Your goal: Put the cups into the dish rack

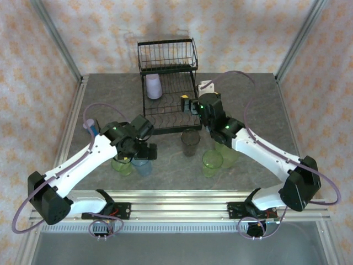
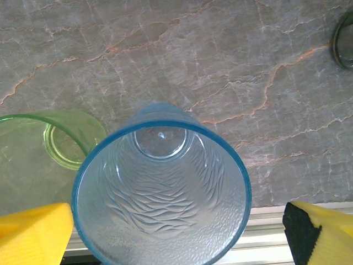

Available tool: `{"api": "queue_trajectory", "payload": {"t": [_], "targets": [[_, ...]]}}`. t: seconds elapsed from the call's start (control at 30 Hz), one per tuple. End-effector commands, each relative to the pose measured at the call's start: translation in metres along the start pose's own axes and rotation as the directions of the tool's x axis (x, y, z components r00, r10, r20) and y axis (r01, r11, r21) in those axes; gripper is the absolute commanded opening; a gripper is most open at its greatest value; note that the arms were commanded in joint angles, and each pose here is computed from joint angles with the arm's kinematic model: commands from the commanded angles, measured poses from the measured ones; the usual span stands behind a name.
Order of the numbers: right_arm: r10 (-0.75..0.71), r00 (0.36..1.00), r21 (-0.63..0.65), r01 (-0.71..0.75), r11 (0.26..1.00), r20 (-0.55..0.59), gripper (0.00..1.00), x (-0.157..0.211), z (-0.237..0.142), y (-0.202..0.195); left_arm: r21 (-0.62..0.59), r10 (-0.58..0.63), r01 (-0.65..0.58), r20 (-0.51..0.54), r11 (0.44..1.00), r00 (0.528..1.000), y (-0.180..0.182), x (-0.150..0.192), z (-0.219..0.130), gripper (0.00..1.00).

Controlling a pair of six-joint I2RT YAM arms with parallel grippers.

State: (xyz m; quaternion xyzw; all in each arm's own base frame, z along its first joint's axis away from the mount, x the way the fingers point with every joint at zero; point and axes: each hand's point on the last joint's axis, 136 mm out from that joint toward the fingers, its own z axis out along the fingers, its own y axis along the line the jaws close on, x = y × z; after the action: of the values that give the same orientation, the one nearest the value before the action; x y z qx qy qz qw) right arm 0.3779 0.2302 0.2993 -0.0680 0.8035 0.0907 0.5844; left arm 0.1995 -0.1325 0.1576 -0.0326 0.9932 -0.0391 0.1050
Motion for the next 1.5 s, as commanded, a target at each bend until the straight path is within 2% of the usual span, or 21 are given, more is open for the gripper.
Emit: {"api": "queue_trajectory", "payload": {"t": [0.0, 0.73, 1.1, 1.27, 1.4, 1.47], "targets": [[0.005, 1.0, 0.029, -0.006, 1.0, 0.028, 0.99, -0.006, -0.004, -0.008, -0.066, 0.035, -0.035, -0.005, 0.997, 0.999, 0.011, 0.002, -0.003, 0.99], [0.011, 1.0, 0.036, -0.012, 0.999, 0.025, 0.99, -0.003, -0.003, -0.01, -0.114, 0.091, -0.103, -0.104, 0.988, 0.99, 0.008, 0.007, 0.02, 0.99], [0.01, 1.0, 0.042, -0.011, 0.999, 0.021, 0.99, -0.001, -0.003, -0.011, -0.171, 0.098, -0.121, -0.136, 0.978, 0.986, 0.012, 0.007, 0.028, 0.93], [0.009, 1.0, 0.046, -0.01, 0.999, 0.021, 0.99, -0.001, -0.003, -0.012, -0.194, 0.139, -0.17, -0.167, 0.966, 0.976, 0.013, 0.008, 0.032, 0.9], [0.007, 1.0, 0.05, -0.008, 0.999, 0.021, 0.99, -0.001, -0.003, -0.013, -0.184, 0.14, -0.163, -0.134, 0.969, 0.981, 0.01, 0.002, 0.028, 0.83], [0.007, 1.0, 0.05, -0.008, 0.999, 0.022, 0.99, -0.002, -0.003, -0.013, -0.17, 0.139, -0.151, -0.083, 0.974, 0.987, 0.007, -0.006, 0.021, 0.78]]}}
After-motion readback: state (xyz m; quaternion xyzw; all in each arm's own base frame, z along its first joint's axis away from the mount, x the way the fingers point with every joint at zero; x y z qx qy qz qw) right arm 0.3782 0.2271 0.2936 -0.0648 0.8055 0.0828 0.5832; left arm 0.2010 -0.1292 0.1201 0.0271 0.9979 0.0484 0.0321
